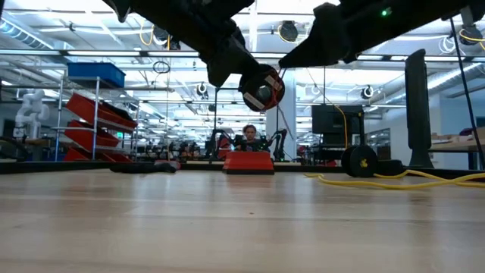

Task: Coil cords
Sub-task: Coil the red wire onto the spool

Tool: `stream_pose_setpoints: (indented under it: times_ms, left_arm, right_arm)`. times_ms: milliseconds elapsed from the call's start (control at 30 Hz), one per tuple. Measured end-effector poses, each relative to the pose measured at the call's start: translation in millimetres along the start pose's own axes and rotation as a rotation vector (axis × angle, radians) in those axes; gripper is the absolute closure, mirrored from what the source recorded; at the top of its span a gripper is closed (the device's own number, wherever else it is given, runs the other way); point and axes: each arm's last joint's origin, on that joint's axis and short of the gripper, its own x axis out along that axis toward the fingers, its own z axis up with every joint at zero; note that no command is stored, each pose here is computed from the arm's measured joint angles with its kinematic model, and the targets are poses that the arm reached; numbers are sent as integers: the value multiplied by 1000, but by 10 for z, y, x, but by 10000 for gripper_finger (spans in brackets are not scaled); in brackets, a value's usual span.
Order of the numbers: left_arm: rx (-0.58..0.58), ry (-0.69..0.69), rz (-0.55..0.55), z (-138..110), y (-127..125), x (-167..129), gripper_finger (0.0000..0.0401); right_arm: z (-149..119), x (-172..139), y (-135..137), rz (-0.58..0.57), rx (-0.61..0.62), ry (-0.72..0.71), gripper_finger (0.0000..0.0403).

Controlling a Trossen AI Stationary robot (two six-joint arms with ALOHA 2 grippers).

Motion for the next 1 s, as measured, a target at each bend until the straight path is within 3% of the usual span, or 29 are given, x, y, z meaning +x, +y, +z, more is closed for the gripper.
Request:
stream_pose_setpoints:
  times_ms: [433, 1000]
  left_arm:
    - [6, 7, -30, -32, 12, 28, 393]
    - [-59, 58, -78, -172, 119, 159, 393]
  right_arm:
    - [320, -188, -248, 90, 16, -92, 403]
    - [423, -159, -302, 197, 34, -177, 403]
